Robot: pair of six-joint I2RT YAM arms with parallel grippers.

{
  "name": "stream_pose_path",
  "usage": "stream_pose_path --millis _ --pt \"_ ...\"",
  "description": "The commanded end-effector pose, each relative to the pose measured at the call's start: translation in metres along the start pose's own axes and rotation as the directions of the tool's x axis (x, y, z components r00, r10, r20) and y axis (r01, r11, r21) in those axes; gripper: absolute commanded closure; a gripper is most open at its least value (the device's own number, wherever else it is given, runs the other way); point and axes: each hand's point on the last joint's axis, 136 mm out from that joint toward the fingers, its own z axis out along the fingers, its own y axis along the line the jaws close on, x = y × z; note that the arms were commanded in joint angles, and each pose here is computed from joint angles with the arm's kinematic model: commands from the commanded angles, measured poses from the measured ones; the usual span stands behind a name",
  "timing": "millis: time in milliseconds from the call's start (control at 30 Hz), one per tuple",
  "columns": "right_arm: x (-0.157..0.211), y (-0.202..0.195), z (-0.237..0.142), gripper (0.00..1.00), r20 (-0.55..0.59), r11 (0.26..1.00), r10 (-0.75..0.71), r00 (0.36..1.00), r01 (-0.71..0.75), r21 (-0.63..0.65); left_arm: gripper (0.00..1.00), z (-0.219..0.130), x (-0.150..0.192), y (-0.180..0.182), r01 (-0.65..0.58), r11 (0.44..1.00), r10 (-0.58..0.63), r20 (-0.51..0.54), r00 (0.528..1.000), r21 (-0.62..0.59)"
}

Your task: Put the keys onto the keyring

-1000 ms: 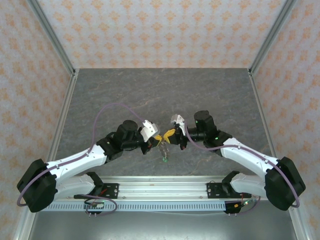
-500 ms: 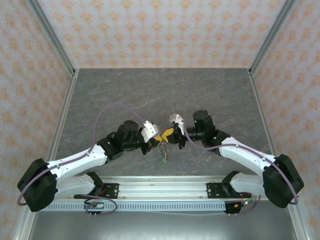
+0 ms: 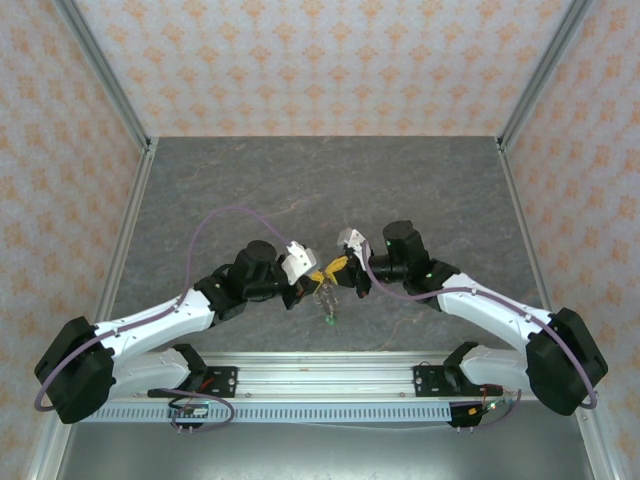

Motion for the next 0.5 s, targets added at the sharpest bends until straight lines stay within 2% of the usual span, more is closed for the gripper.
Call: stream_pose_path --millis 0,200,467 --pt "-0.002 -0.007 0.0 1.0 -0.004 0.998 -0.028 1.0 0.028 0.049 1.0 -0.006 -0.039 -0.008 -0.057 0.998 0.054 0.119 0.991 0.029" --pt "0.002 -0.023 -0.001 1.0 -0.011 0.99 -0.008 1.0 0.009 0.139 1.0 -0.006 -0.037 -0.009 -0.06 0.998 0.055 0.116 0.992 0.037" --pt "0.007 -0.026 -0.002 1.0 -0.019 0.987 0.026 0.999 -0.022 0.16 1.0 -0.006 -0.034 -0.009 -0.068 0.997 0.064 0.106 0.992 0.036"
